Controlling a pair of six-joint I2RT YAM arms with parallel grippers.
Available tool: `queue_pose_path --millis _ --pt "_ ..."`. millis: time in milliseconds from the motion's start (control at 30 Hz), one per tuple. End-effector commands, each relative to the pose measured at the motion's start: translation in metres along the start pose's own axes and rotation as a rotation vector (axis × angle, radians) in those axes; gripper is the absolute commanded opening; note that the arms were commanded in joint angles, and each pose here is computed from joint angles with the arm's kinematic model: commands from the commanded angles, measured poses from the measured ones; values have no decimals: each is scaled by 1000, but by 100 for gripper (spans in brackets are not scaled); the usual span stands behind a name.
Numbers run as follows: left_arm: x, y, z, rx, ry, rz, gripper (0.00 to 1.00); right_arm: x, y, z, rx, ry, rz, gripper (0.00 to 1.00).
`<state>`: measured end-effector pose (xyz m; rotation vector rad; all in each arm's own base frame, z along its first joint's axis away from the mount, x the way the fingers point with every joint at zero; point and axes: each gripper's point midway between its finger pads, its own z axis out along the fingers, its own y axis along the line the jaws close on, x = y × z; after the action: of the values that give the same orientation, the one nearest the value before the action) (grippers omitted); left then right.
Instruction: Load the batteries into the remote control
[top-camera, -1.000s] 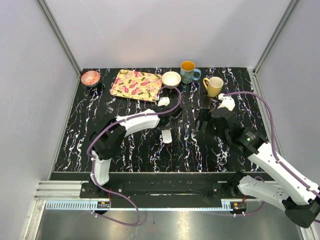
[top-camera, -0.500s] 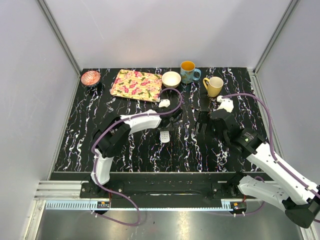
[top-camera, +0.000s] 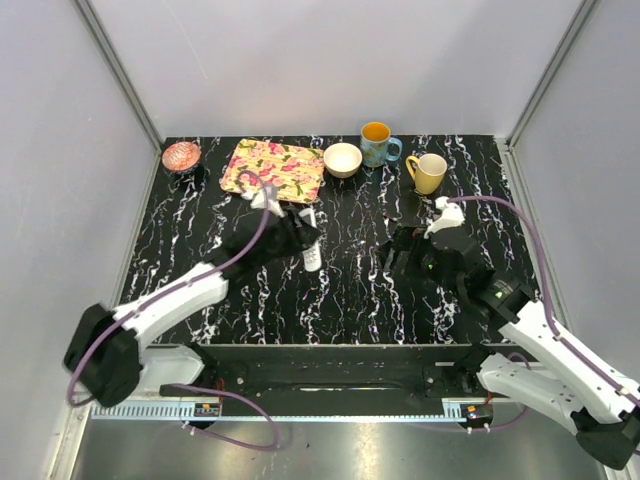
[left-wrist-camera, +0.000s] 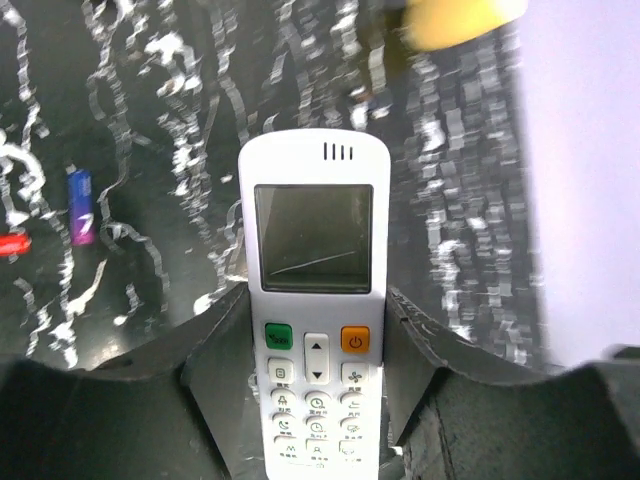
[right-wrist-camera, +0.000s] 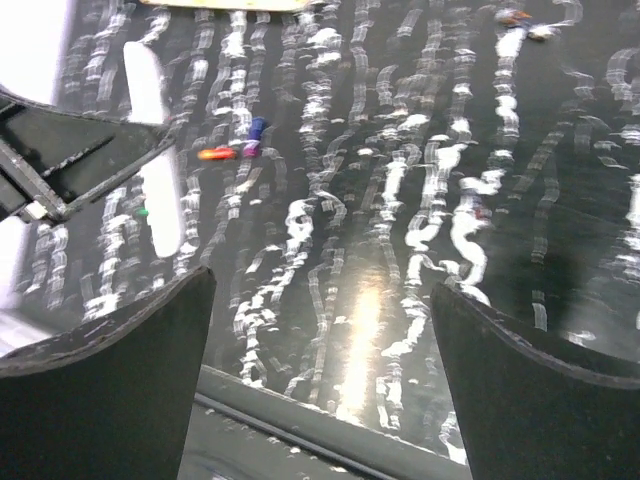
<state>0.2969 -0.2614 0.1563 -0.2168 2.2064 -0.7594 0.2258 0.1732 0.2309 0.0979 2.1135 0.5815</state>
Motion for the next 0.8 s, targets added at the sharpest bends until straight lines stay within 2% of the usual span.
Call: queue_pose_path --millis 0,33,167,267,367,533,767 --pt "-24 -70 -46 489 -99 -57 0 -6 86 -18 -456 22 67 100" --pt "-16 -70 -52 529 -79 -47 0 -3 96 -19 -513 46 66 100" --pt "-35 -94 -101 725 -185 -39 0 6 131 -30 -728 112 109 100" --pt "-41 -102 -127 849 -245 -64 0 7 145 -29 -816 122 142 100" --pt "-46 -106 -137 892 -273 -72 0 9 156 -28 -881 149 157 100" --pt "-57 -109 -149 950 -327 -152 0 20 159 -17 -891 200 132 97" --pt "-58 -119 -153 994 -294 -171 0 14 166 -17 -922 180 105 95"
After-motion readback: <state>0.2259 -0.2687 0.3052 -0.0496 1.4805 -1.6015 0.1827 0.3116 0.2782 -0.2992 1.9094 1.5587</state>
